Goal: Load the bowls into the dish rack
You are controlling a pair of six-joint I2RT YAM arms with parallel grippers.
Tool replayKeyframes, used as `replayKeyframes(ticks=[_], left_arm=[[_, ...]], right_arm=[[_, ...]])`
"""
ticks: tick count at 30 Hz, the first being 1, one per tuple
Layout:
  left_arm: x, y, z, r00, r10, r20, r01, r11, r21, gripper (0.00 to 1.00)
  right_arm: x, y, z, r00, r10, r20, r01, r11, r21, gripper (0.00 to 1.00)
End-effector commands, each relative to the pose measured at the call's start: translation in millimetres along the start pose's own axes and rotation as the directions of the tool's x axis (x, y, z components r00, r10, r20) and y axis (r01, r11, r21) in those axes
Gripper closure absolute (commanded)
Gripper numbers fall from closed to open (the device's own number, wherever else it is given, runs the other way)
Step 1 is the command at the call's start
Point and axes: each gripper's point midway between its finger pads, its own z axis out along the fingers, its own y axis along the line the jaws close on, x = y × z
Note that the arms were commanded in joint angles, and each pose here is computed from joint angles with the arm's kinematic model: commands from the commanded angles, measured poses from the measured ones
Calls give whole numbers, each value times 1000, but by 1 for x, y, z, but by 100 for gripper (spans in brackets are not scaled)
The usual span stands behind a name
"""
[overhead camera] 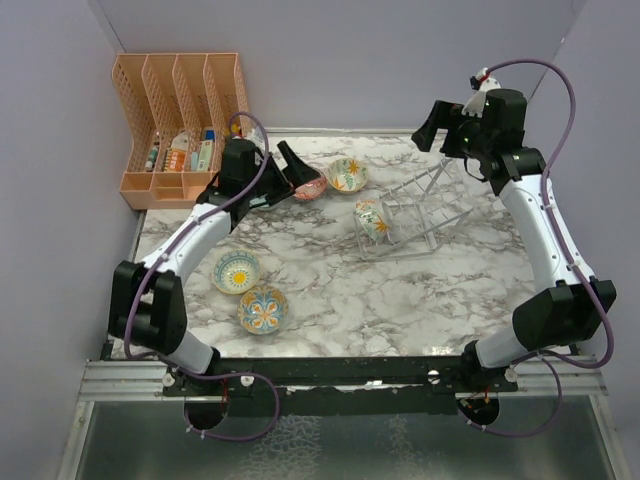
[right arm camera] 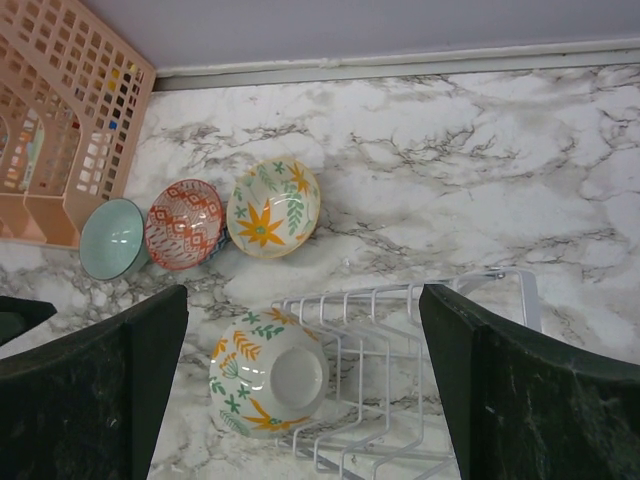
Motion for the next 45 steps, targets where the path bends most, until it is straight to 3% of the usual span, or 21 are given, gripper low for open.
replayKeyframes(ticks=[1, 4, 8, 13, 19, 28, 32, 34, 37, 43, 45], left_arm=[[10, 87, -84, 991, 131, 14, -96, 793, -601, 2], [27, 116, -123, 994, 110, 20, -59, 672, -738, 4], [57, 135, -150, 998, 61, 29, -15, 618, -786, 12], [83, 158, -150, 998, 48, -27, -51, 600, -799, 19], [98, 172, -126, 997, 62, -42, -72, 643, -763, 34], [112, 193, -105, 987, 78, -138, -156, 624, -766, 40], [109, 196, -103, 984, 102, -148, -179, 612, -771, 48], [108, 198, -102, 981, 111, -162, -196, 605, -772, 54], [110, 201, -103, 977, 113, -182, -213, 593, -776, 72], [116, 207, -105, 973, 106, -203, -226, 585, -779, 77], [115, 207, -104, 971, 115, -208, -235, 584, -777, 97]], right_arm=[[-4, 12, -5, 1000, 11, 8, -11, 998, -65, 1], [3, 14, -5, 1000, 21, -6, -22, 996, -86, 1], [16, 14, -5, 999, 32, -24, -34, 994, -99, 1], [27, 15, -3, 998, 41, -44, -46, 992, -116, 0], [33, 17, -5, 997, 54, -56, -61, 990, -130, 0], [26, 15, -11, 999, 39, -37, -42, 994, -105, 0], [26, 13, -12, 999, 35, -35, -38, 995, -97, 0], [26, 12, -12, 999, 33, -36, -36, 995, -88, 0], [26, 11, -13, 999, 30, -33, -33, 996, -83, 0], [25, 10, -12, 999, 28, -33, -31, 996, -80, 0], [23, 10, -11, 999, 27, -30, -29, 996, -79, 0]])
